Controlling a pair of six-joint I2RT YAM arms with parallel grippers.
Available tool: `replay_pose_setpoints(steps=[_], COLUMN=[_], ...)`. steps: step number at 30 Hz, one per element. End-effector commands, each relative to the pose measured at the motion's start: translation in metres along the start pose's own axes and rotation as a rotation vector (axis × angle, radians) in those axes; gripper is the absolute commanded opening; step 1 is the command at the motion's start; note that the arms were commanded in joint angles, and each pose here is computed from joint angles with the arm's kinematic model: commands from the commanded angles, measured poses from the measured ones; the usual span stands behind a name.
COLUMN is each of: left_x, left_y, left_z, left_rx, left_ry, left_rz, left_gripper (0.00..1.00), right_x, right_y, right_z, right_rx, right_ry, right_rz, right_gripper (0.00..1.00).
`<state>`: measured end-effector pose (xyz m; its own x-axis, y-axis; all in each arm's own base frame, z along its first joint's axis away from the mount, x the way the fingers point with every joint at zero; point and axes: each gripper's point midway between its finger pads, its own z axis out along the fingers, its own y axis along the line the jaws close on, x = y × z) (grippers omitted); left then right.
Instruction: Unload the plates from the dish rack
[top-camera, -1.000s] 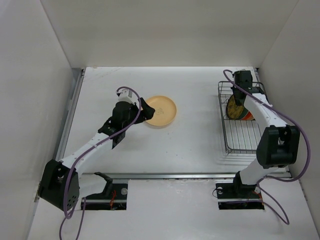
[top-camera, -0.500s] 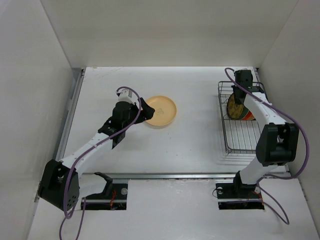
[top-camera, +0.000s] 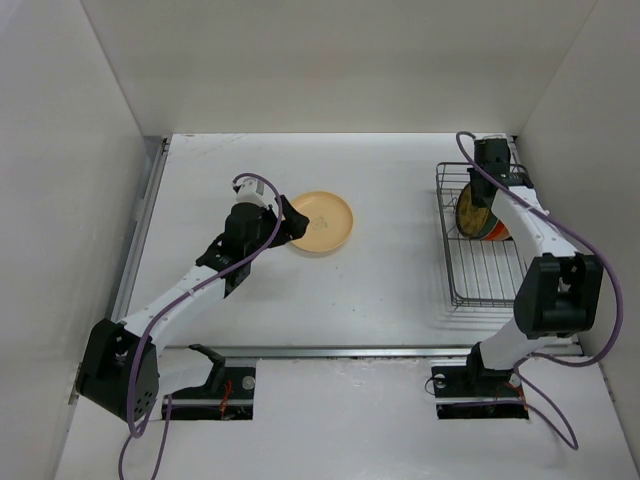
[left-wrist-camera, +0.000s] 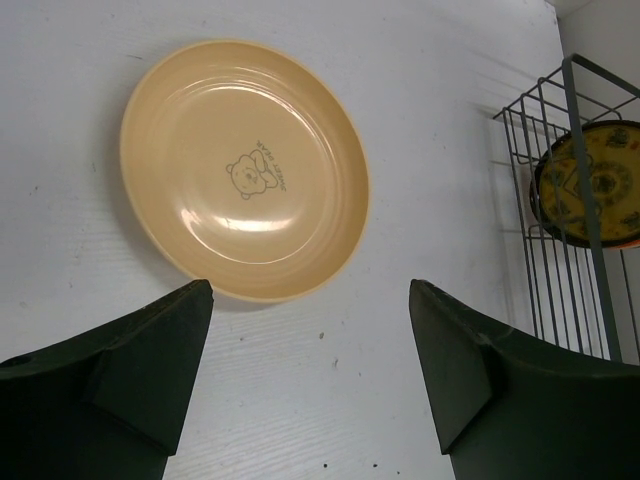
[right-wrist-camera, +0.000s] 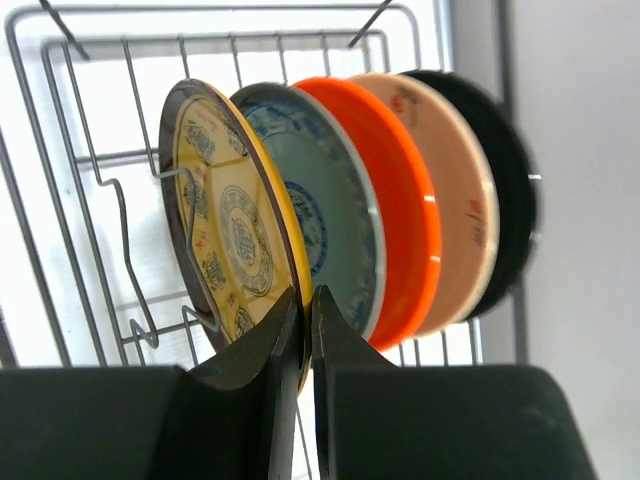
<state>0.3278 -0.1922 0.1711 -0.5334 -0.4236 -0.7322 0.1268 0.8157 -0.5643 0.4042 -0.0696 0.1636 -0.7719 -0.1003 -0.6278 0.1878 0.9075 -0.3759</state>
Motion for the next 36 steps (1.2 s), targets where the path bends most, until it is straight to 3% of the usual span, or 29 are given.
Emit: replay_pose_setpoints(steps=[1, 10, 14, 19, 20, 25, 30, 36], left_x=[-0.008, -0.008, -0.008, 0.004, -0.003, 0.027, 0.037, 0.045], left_y=[-0.007, -0.007, -0.023, -0.065, -0.079, -0.110, -0.125, -0.139], left_z=[0.000, 0.000, 0.000, -0.012, -0.017, -0.027, -0.027, -0.021], left_rx=[0.025, 0.025, 0.111, 0.371, 0.445, 0.671, 0.726, 0.732], left_ry=[-0.037, -0.037, -0.027, 0.029, 0.005, 0.129, 0.162, 0.191], left_rz=[0.015, 0.015, 0.036, 0.084, 0.097, 0.151, 0.202, 0.256], left_gripper=[0.76, 0.76, 0.76, 0.76, 0.76, 0.75, 0.74, 0.71], right_x=[-0.038, -0.056, -0.063, -0.070, -0.065, -0.044, -0.024, -0.015], right_y=[-0.021, -0.056, -0.064, -0.025, -0.011, 0.072, 0.118, 0.139], right_z=[-0.034, -0.070, -0.094, -0.120, -0.125, -0.159, -0.198, -0.217], right_rx=[0.027, 0.131, 0.115, -0.163, -0.235, -0.660, -0.895, -0.998], right_ry=[-0.151, -0.294, -0.370, -0.437, -0.427, -0.415, -0.403, -0.405], right_rz=[0.125, 0.213, 0.247, 0.199, 0.173, 0.023, -0.122, -0.205], right_gripper=[0.00, 0.00, 0.00, 0.00, 0.00, 0.00, 0.00, 0.00])
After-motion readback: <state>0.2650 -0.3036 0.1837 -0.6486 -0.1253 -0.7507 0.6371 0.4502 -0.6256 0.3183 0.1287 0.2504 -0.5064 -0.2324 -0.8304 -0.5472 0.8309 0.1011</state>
